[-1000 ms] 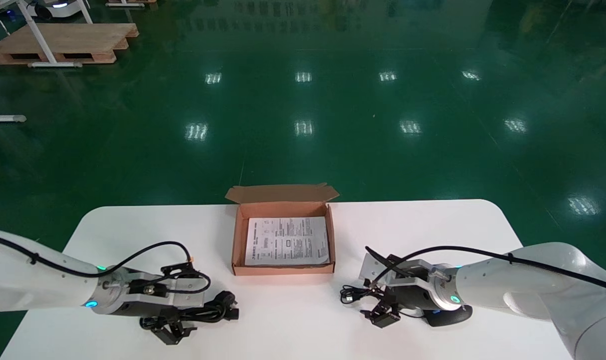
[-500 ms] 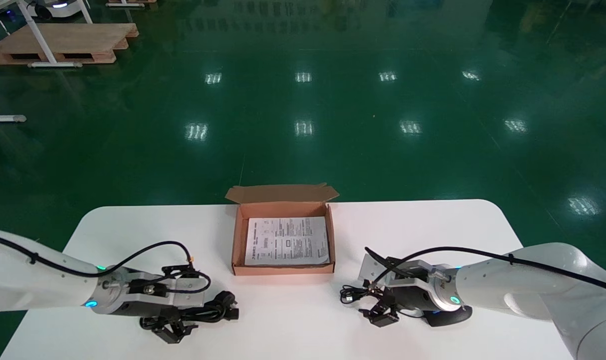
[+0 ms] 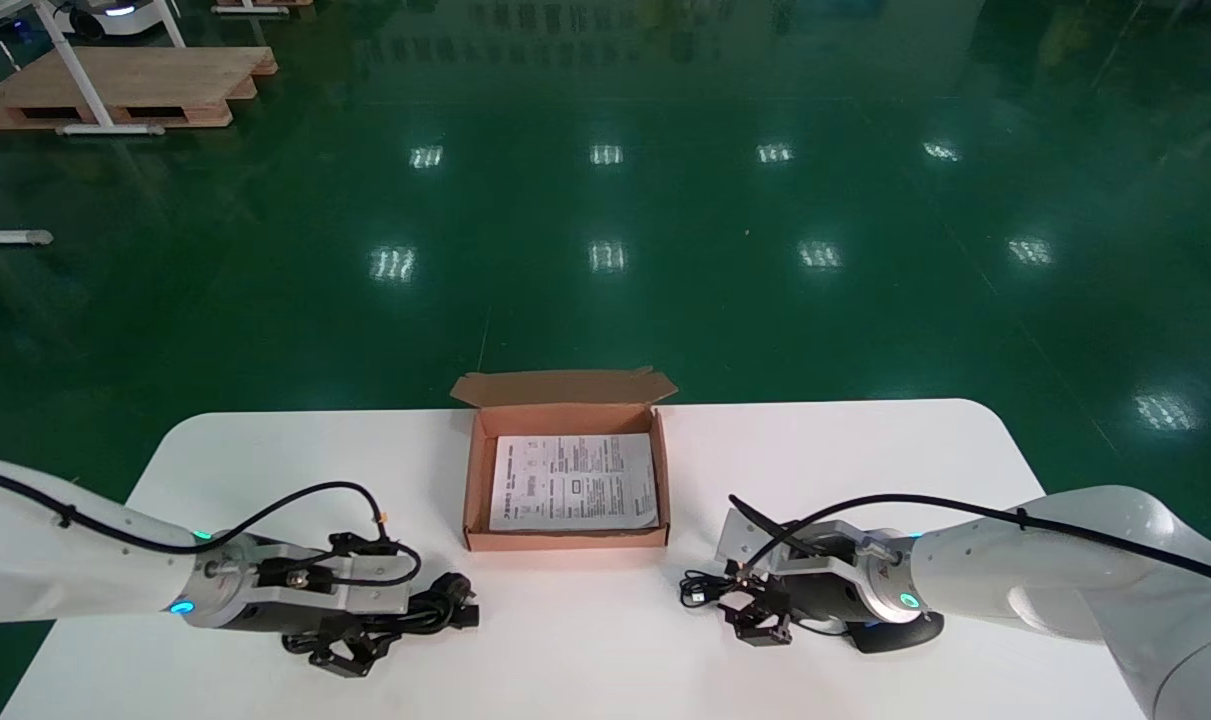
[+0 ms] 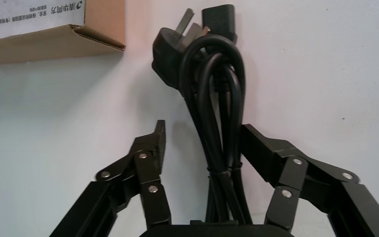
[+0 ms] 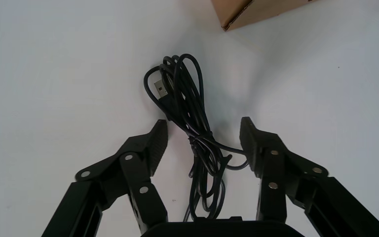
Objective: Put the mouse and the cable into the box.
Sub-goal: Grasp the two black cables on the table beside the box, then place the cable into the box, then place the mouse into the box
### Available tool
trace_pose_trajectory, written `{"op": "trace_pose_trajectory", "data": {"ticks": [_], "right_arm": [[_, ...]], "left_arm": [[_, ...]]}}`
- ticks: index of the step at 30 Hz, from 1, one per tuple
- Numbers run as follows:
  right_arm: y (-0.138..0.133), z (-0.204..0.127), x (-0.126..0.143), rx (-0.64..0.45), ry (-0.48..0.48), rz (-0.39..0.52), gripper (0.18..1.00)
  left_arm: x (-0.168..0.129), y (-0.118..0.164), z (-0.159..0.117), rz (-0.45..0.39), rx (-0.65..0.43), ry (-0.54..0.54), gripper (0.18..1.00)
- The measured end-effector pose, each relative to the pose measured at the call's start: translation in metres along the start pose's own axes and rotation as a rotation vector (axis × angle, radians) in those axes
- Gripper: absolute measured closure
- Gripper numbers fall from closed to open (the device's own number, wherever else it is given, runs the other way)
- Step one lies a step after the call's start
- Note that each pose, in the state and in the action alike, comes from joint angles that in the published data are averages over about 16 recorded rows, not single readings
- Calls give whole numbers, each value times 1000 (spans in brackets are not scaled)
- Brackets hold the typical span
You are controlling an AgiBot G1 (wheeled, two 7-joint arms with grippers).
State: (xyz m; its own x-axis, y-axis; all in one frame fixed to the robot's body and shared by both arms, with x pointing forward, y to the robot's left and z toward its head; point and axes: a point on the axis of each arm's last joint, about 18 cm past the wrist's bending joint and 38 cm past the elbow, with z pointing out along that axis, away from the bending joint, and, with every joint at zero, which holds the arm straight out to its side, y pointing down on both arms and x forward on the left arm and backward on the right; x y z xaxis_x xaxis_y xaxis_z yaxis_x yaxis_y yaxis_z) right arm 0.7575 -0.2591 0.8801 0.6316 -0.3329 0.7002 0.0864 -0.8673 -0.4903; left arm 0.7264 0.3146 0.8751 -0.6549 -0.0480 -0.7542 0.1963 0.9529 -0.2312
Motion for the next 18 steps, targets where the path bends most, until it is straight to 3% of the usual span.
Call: {"op": "trace_pose_trajectory", "data": {"ticks": [10,18], "right_arm": [[0,0,0,0,0,0,734],[0,0,0,1,0,0,867]], "left_arm": [[0,0,0,0,0,0,729],[0,0,0,0,0,0,861]]}}
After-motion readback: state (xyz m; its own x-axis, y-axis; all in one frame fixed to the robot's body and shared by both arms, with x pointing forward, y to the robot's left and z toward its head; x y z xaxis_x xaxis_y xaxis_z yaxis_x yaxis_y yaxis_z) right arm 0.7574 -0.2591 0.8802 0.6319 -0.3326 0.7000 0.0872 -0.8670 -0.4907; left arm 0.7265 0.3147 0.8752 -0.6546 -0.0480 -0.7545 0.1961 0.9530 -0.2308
